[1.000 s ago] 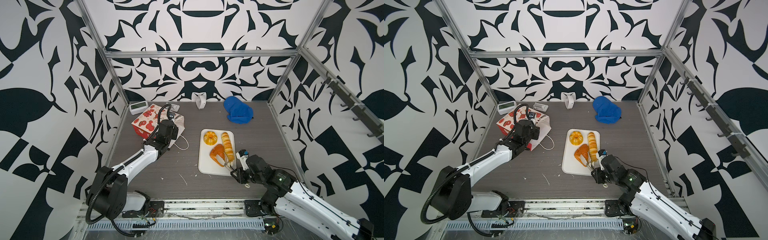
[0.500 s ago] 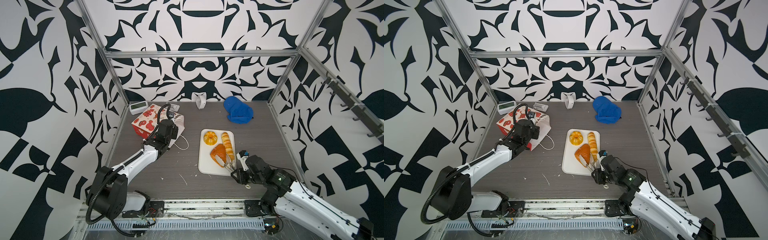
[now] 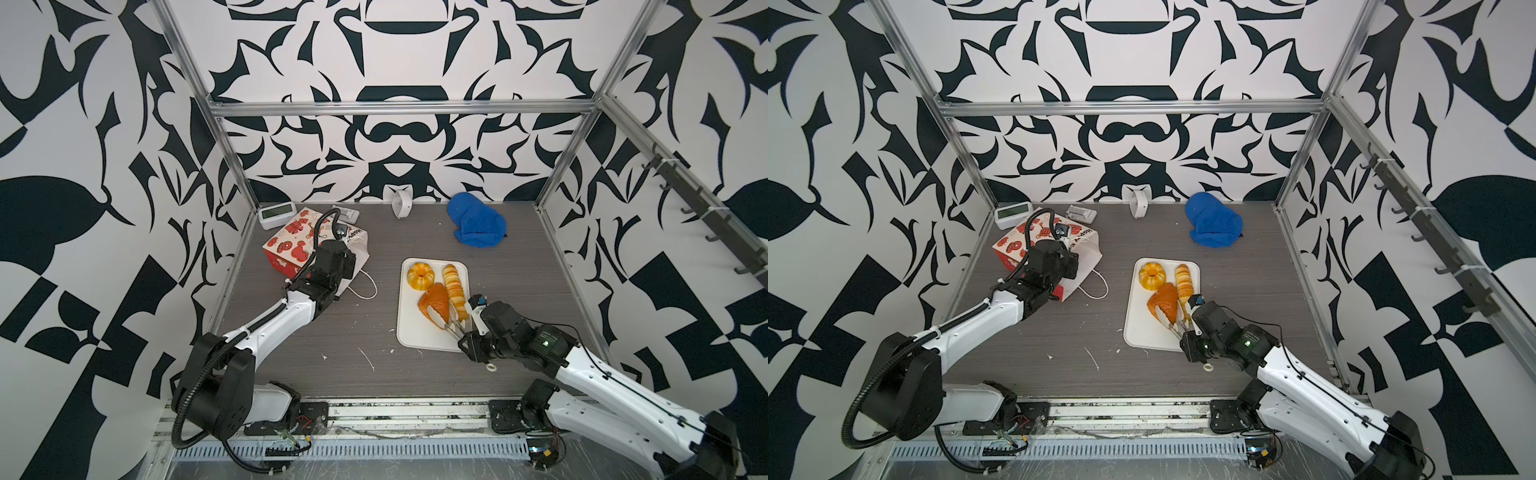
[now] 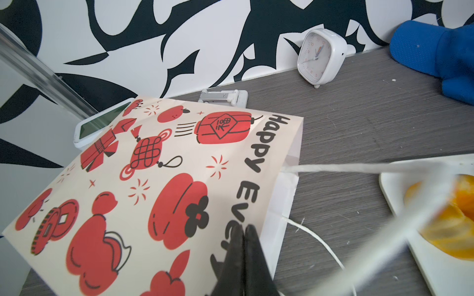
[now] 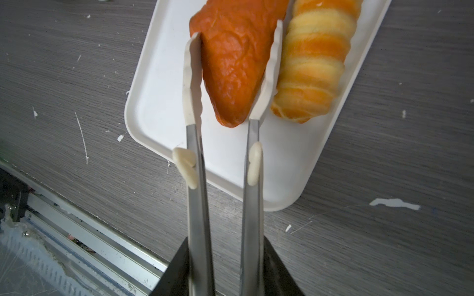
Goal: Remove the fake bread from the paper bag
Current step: 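Open the tongs and draw them back from the orange bread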
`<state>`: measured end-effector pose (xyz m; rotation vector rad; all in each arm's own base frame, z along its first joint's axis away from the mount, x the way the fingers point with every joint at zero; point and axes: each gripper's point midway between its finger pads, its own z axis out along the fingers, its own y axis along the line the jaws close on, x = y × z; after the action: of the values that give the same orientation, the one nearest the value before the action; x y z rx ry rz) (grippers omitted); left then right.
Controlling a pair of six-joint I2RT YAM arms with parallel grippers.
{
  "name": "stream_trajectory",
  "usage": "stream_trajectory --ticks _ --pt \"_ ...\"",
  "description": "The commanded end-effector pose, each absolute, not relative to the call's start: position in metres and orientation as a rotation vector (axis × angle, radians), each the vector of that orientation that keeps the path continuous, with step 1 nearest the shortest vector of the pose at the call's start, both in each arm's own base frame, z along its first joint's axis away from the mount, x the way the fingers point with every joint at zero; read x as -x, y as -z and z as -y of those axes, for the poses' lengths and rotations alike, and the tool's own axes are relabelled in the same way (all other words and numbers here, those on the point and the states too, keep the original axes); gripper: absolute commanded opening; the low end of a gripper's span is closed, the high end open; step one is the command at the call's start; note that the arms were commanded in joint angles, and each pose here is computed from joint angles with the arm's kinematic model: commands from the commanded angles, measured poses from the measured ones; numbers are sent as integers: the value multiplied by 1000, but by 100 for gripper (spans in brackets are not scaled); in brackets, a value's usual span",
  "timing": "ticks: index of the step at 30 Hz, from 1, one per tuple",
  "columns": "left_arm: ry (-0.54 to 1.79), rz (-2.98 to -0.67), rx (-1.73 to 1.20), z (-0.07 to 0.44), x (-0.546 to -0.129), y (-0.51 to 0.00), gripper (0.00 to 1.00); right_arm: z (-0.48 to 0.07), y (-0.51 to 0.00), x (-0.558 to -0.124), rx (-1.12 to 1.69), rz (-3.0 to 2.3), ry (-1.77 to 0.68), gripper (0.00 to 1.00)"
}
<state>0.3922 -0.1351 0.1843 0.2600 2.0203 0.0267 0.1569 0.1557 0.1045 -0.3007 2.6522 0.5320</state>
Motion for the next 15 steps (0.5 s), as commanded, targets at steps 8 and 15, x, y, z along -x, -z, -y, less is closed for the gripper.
stream_trajectory --ticks 8,15 --pt "-2 -2004 -232 132 -391 -188 0 -149 -143 -167 293 -2577 -483 48" --pt "4 -2007 -231 133 -392 -185 0 -143 -155 -169 286 -2558 -438 50"
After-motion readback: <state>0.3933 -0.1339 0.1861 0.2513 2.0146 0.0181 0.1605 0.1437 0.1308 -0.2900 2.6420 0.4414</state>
